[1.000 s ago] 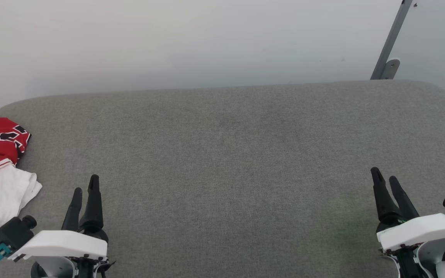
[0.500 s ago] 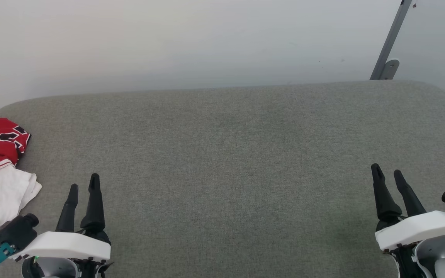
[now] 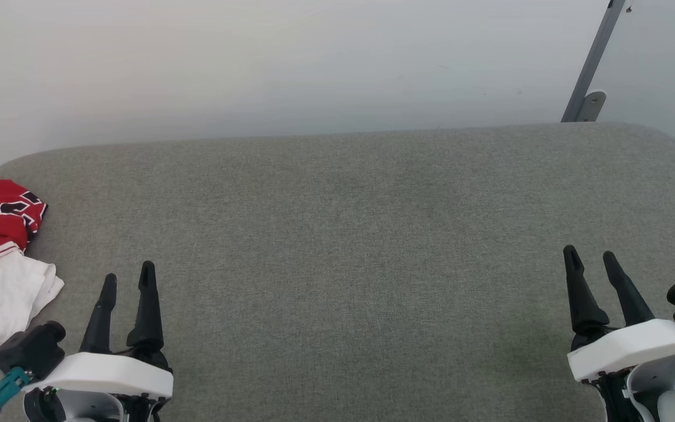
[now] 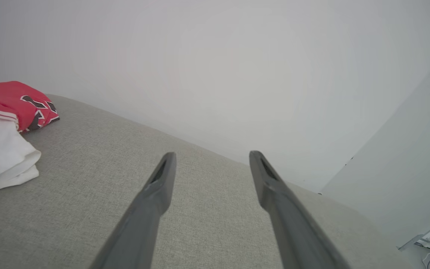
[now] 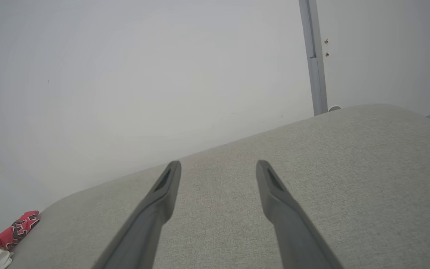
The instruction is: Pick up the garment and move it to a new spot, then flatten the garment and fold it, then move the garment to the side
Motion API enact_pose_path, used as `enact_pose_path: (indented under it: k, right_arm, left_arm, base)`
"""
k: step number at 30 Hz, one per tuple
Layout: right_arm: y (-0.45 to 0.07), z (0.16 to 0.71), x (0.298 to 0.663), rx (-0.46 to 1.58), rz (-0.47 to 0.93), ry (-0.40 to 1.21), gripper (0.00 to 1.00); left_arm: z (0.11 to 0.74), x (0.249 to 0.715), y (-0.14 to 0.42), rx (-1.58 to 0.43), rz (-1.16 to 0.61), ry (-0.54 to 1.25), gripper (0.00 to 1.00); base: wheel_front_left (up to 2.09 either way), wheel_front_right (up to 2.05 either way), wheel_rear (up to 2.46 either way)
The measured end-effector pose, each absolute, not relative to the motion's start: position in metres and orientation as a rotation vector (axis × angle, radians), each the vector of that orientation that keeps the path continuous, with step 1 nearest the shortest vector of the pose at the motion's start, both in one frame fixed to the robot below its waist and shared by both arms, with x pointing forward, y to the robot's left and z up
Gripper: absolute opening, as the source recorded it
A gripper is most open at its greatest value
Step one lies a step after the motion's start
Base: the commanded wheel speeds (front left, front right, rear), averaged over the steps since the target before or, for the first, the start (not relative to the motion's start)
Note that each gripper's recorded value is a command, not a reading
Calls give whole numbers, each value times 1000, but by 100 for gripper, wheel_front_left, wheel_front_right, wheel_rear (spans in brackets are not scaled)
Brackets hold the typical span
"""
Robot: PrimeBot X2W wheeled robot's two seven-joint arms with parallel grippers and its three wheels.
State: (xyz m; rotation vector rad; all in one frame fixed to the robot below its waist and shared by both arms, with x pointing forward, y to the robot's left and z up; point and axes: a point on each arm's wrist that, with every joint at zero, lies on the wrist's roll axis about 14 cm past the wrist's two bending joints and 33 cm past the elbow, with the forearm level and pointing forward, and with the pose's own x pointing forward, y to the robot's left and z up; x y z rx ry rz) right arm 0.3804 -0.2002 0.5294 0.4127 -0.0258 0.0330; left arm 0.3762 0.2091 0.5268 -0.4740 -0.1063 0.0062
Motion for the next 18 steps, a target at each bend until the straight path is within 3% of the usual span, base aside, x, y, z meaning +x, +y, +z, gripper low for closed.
enact_pose_path:
  k: [18]
  right_arm:
    - [-201, 538, 381, 269, 41, -55, 100]
  left_arm:
    - [534, 375, 205, -348, -23, -143, 100]
  base:
    - [0, 0, 0]
